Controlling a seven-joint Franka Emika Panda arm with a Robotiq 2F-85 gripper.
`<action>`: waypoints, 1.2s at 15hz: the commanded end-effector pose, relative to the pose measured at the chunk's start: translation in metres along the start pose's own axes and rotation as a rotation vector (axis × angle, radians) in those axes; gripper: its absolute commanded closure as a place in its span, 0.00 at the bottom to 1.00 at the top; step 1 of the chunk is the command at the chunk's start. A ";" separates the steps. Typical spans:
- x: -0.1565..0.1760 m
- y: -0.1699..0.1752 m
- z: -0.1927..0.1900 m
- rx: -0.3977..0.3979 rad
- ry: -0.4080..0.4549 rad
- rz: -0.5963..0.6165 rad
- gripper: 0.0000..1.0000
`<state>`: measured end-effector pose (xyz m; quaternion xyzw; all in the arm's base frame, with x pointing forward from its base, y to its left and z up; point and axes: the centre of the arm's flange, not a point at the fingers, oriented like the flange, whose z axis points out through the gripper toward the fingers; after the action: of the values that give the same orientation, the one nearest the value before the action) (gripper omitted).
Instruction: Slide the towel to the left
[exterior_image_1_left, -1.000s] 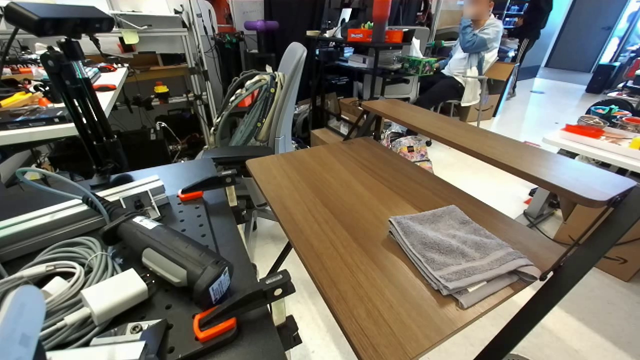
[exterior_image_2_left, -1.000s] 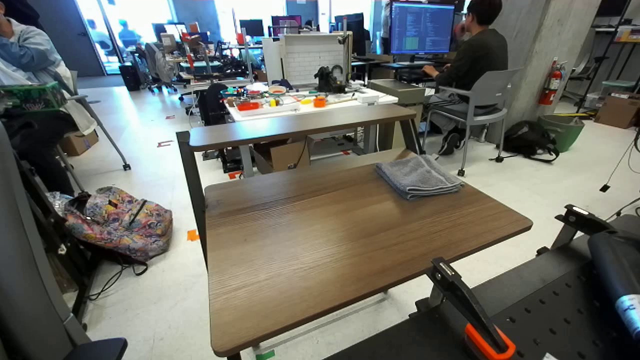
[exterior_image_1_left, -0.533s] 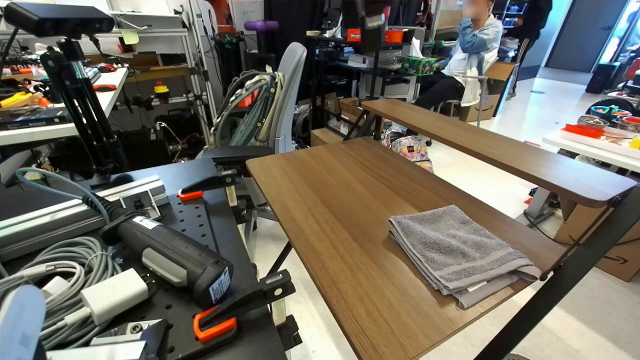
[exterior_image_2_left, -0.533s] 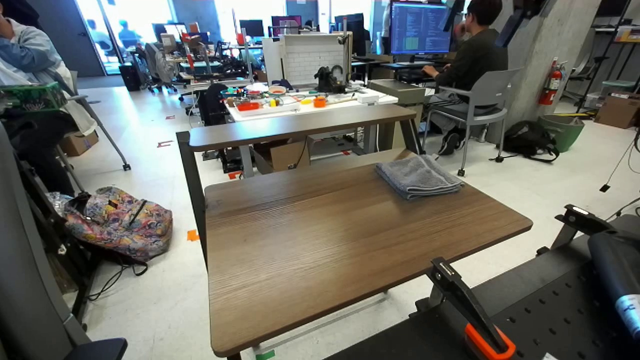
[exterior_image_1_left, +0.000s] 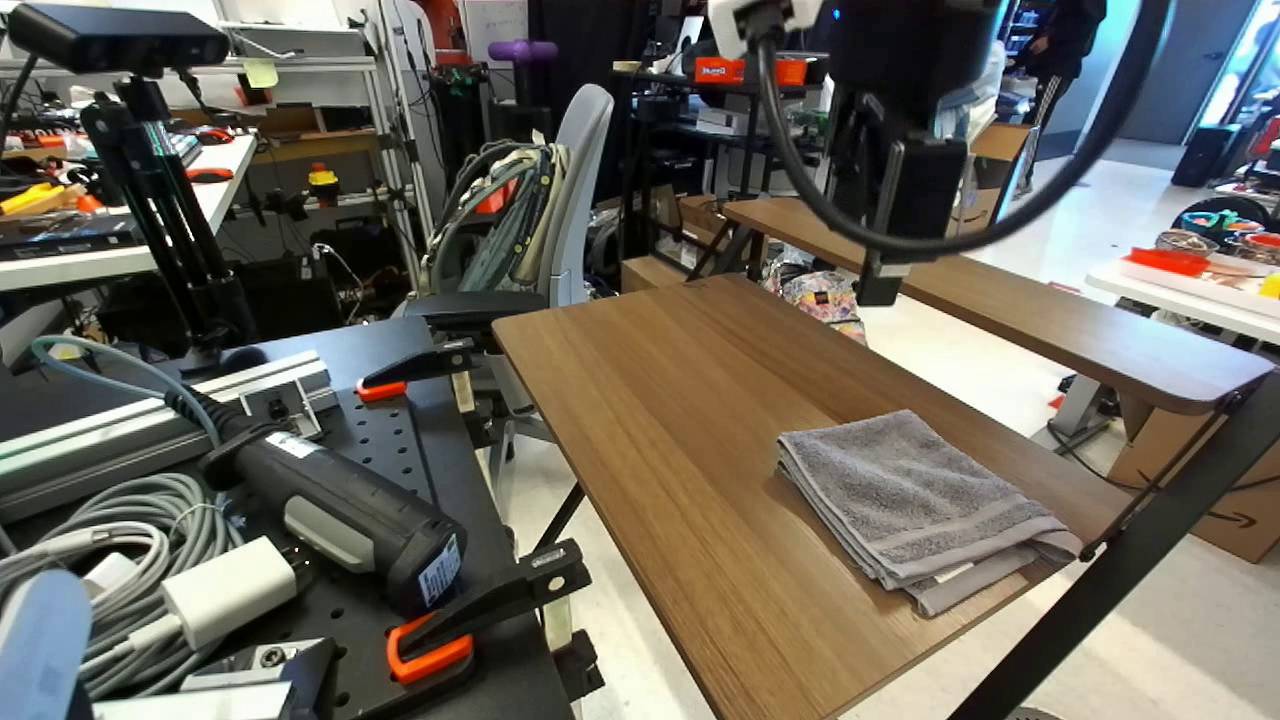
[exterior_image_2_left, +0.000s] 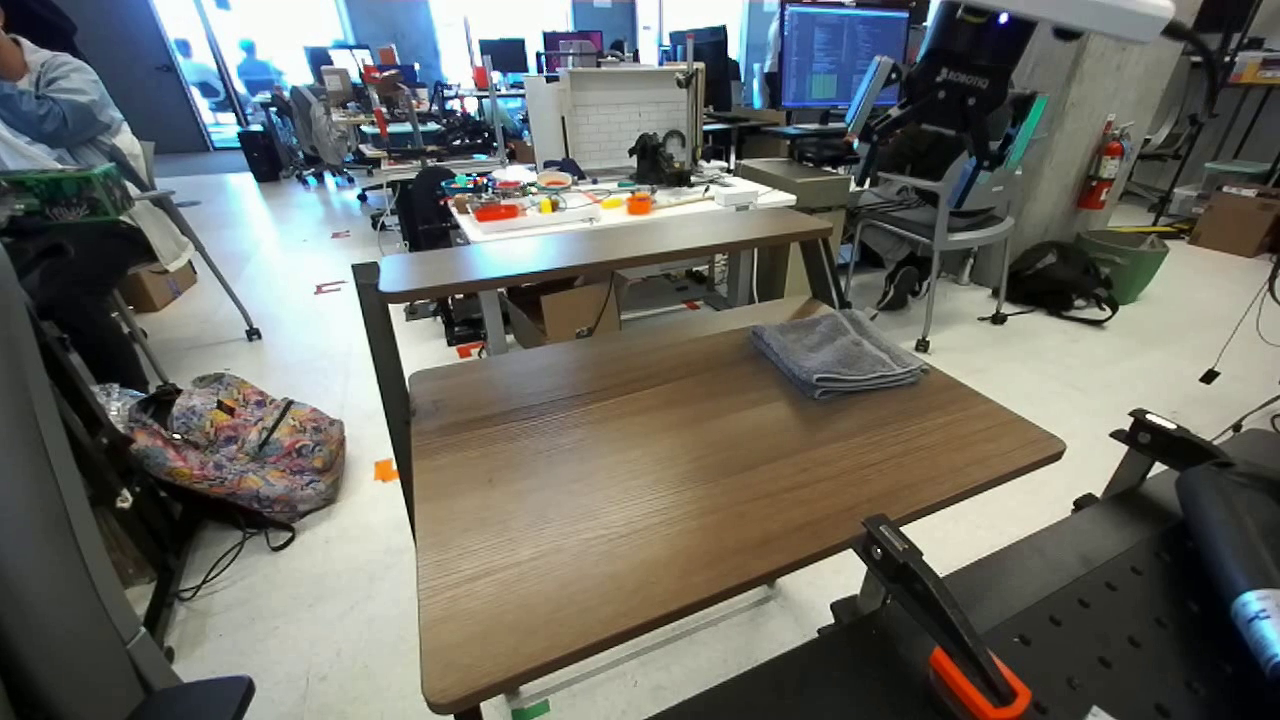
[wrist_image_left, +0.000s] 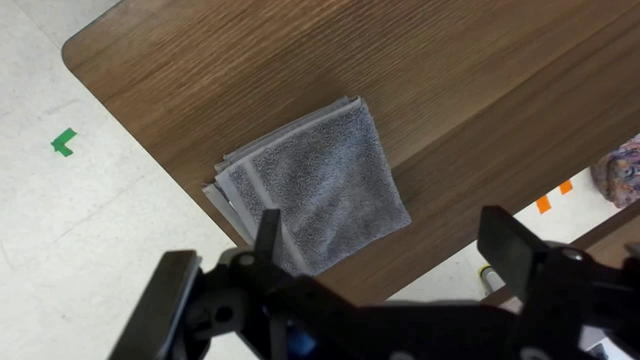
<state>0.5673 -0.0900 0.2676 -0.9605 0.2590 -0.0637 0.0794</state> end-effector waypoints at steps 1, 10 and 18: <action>0.049 -0.003 0.048 0.043 -0.031 0.061 0.00; 0.117 0.017 0.115 0.059 0.004 0.196 0.00; 0.117 0.016 0.185 0.010 -0.026 0.214 0.00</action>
<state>0.6724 -0.1430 0.1134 -0.9285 0.3543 -0.0454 0.1018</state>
